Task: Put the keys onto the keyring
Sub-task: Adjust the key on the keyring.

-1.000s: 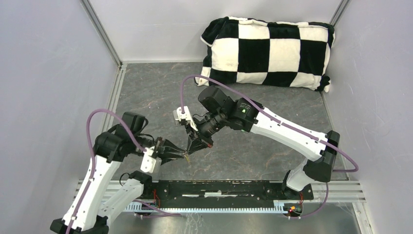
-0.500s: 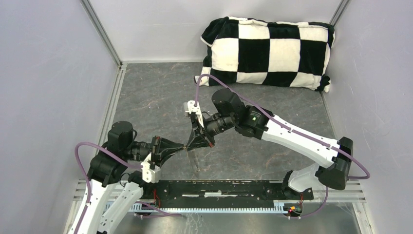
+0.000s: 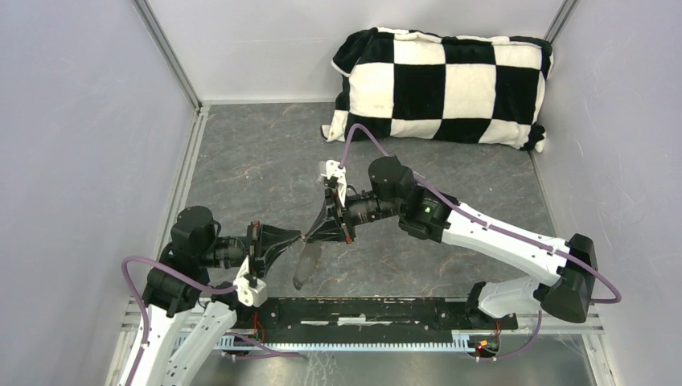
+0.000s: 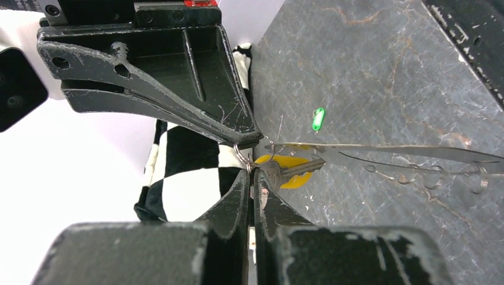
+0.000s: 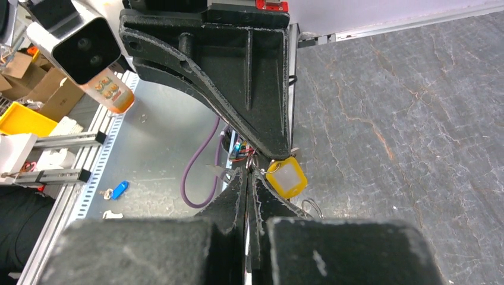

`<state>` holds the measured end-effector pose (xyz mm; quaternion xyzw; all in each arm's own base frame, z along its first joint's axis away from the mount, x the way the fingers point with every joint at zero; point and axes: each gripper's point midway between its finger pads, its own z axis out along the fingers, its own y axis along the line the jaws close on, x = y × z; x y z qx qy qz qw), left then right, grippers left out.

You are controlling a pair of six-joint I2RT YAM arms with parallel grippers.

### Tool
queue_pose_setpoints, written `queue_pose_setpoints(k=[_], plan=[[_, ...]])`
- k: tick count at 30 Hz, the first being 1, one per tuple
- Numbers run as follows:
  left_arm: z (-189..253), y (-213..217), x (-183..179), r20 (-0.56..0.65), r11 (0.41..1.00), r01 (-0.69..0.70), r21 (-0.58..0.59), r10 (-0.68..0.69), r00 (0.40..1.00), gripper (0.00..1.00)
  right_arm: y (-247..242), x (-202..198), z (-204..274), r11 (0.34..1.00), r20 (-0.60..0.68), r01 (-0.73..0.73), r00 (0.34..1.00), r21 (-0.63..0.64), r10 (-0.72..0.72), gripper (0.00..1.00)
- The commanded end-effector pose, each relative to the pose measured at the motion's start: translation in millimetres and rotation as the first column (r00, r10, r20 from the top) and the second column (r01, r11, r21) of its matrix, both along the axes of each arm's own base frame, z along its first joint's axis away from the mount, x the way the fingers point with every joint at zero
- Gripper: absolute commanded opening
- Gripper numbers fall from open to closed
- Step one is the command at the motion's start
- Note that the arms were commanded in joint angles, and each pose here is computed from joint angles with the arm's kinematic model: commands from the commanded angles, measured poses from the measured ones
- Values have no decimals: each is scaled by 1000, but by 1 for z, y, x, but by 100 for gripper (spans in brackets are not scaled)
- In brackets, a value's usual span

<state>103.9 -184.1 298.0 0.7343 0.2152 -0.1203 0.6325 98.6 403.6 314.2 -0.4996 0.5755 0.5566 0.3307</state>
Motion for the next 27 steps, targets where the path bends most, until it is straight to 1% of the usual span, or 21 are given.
queue_pose_setpoints(k=[1, 4, 7, 10, 11, 13, 15, 19, 22, 24, 27], plan=[[2, 0, 3, 71, 1000, 0, 2, 0, 997, 7, -2, 10, 47, 983, 60, 56, 996, 173, -67, 0], [1, 0, 1, 84, 1000, 8, 1, -8, 996, 9, -4, 15, 47, 977, 46, 94, 993, 189, -104, 0], [-2, 0, 0, 108, 1000, 15, 4, -16, 994, 18, -7, 18, 45, 966, 8, 135, 990, 221, -140, 0], [-3, 0, 0, 118, 1000, 22, 6, -22, 993, 25, -10, 22, 46, 951, -13, 173, 984, 255, -176, 0], [-3, 0, 0, 117, 1000, 23, 6, -23, 993, 28, -11, 22, 47, 946, -21, 182, 983, 268, -183, 0], [-1, -1, 0, 106, 1000, 22, 3, -23, 994, 30, -12, 23, 47, 941, -29, 190, 981, 281, -190, 0], [4, -2, 0, 68, 1000, 21, -5, -21, 997, 32, -14, 24, 47, 936, -31, 202, 979, 289, -202, 0], [18, -4, 0, -60, 999, 8, -38, -10, 998, 36, -21, 24, 45, 919, -25, 213, 976, 332, -217, 0], [41, -8, 6, -194, 993, -35, -111, 13, 981, 40, -24, 21, 43, 916, 8, 199, 977, 349, -215, 0], [49, -10, 6, -302, 990, -52, -133, 10, 953, 43, -26, 22, 38, 921, 45, 196, 974, 335, -223, 0], [46, -14, -2, -450, 993, -28, -116, -27, 893, 46, -29, 22, 35, 928, 95, 182, 970, 326, -224, 0]])
